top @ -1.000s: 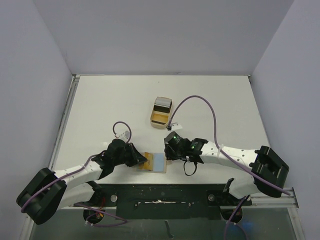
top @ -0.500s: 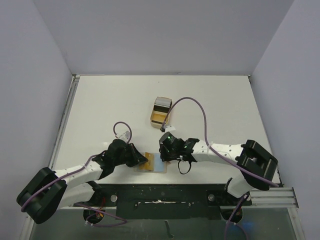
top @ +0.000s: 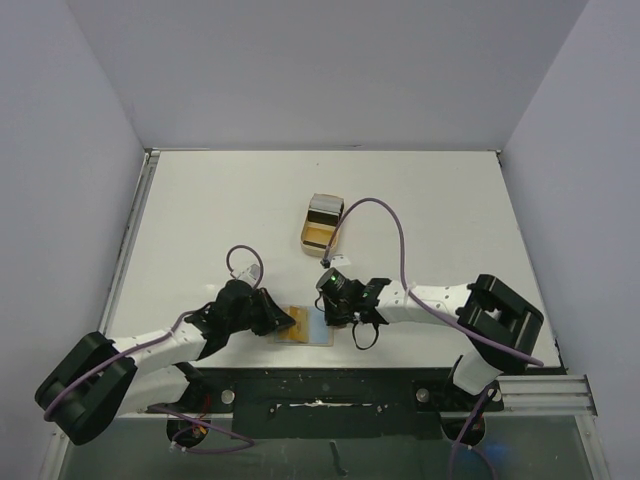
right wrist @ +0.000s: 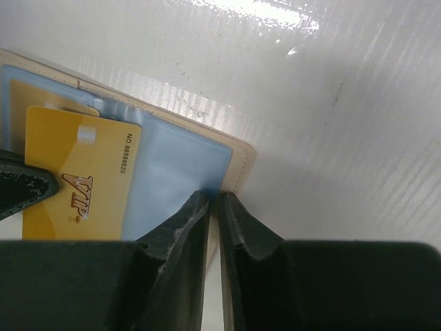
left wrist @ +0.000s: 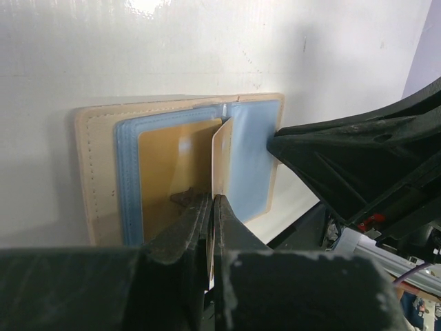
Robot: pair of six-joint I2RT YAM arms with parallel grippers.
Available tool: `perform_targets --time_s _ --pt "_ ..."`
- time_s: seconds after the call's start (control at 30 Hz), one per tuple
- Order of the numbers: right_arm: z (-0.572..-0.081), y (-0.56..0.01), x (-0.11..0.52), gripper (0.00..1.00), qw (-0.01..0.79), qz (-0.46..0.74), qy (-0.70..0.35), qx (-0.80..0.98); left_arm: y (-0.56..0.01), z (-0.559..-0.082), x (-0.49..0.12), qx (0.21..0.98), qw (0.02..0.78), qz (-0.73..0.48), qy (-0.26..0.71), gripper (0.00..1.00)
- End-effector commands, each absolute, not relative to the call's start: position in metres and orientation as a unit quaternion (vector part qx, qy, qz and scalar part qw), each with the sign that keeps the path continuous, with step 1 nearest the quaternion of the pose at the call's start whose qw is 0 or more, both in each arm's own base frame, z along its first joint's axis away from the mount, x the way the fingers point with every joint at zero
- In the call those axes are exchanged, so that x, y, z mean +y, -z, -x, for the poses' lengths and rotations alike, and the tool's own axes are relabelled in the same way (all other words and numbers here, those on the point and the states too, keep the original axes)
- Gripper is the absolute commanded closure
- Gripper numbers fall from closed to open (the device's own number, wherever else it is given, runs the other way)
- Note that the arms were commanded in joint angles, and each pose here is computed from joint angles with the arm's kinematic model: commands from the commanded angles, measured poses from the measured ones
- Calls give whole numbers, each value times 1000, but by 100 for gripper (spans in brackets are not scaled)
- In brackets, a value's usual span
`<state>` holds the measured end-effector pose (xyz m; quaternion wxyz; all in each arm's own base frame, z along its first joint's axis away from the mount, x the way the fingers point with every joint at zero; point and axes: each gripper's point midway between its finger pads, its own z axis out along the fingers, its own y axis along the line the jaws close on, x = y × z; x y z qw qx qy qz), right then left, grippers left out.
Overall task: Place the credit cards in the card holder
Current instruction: Insert the credit card into the card holder.
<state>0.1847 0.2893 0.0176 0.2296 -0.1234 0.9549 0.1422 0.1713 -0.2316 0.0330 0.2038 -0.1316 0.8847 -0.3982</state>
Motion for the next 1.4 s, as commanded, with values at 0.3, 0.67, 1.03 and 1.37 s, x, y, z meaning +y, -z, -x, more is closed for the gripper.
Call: perform_targets --time_s 0.3,0.67,1.03,1.37 --pt "-175 7 264 89 231 99 -115 961 -34 -177 -246 881 217 115 405 100" --pt "-173 -12 275 88 240 96 -155 954 -33 -180 -246 878 234 127 397 100" --pt "-173 -34 275 79 255 83 -180 946 -35 -185 -243 888 241 131 369 75" --pt "-165 -18 280 82 236 79 -196 948 -32 -178 -238 891 234 136 365 69"
